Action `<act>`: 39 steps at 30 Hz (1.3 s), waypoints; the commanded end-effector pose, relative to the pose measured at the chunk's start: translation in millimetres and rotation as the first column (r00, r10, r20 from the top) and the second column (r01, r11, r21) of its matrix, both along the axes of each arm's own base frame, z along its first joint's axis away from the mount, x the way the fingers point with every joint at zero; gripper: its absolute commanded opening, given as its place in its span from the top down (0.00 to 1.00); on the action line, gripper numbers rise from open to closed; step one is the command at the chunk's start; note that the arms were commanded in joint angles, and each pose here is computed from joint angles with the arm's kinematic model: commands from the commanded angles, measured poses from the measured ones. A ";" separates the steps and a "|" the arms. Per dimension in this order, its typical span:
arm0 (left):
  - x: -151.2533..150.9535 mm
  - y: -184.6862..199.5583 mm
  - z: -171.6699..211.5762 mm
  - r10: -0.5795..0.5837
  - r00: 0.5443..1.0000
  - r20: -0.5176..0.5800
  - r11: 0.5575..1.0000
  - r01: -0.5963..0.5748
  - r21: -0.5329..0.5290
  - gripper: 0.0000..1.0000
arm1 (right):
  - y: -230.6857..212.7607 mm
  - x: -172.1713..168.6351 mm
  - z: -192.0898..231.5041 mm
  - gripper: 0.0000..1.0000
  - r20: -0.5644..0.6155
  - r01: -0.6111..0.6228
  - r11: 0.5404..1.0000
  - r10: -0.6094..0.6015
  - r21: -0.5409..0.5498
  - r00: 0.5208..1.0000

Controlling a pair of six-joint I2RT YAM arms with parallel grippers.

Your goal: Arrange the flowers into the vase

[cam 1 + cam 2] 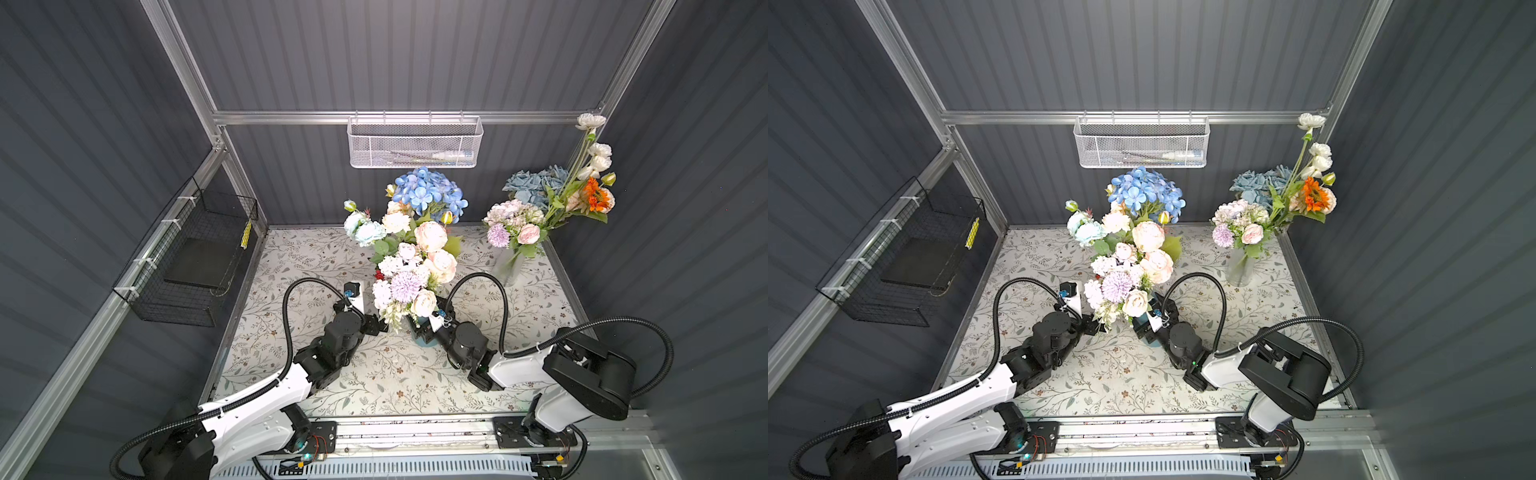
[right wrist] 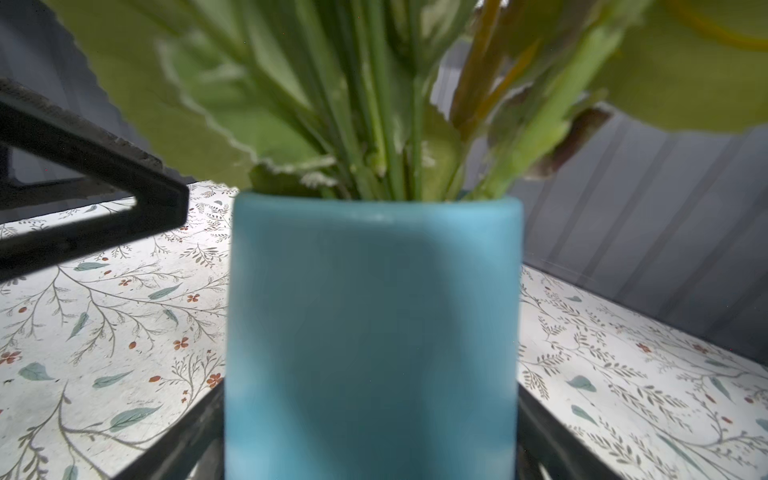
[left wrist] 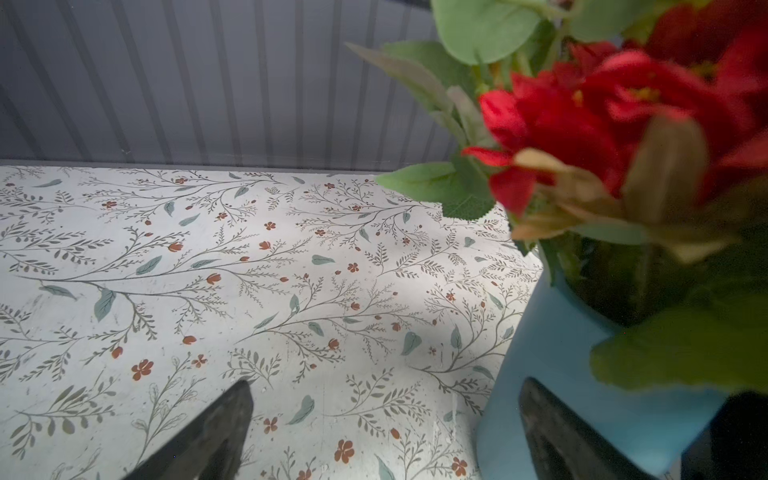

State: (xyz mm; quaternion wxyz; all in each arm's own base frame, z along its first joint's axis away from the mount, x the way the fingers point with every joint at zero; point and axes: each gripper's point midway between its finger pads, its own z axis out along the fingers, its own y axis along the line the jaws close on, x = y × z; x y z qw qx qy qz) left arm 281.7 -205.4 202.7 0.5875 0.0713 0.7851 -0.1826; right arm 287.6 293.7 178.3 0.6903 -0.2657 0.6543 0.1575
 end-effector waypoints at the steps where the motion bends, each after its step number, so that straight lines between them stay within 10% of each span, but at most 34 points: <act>1: 3.1 6.2 4.7 0.031 0.999 0.021 0.999 -0.031 -0.011 0.00 | 4.8 3.8 113.2 1.00 0.257 -0.046 0.966 -0.022 0.255 0.966; 20: 133.8 18.7 -18.3 0.199 0.980 0.014 0.977 -0.200 0.080 0.00 | 33.8 32.2 134.9 1.00 0.316 -0.124 0.955 0.034 0.270 0.948; 39: 174.3 -5.4 6.5 0.060 0.994 0.088 0.993 -0.069 0.098 0.00 | 47.3 61.2 129.3 1.00 0.318 -0.219 0.938 0.128 0.269 0.939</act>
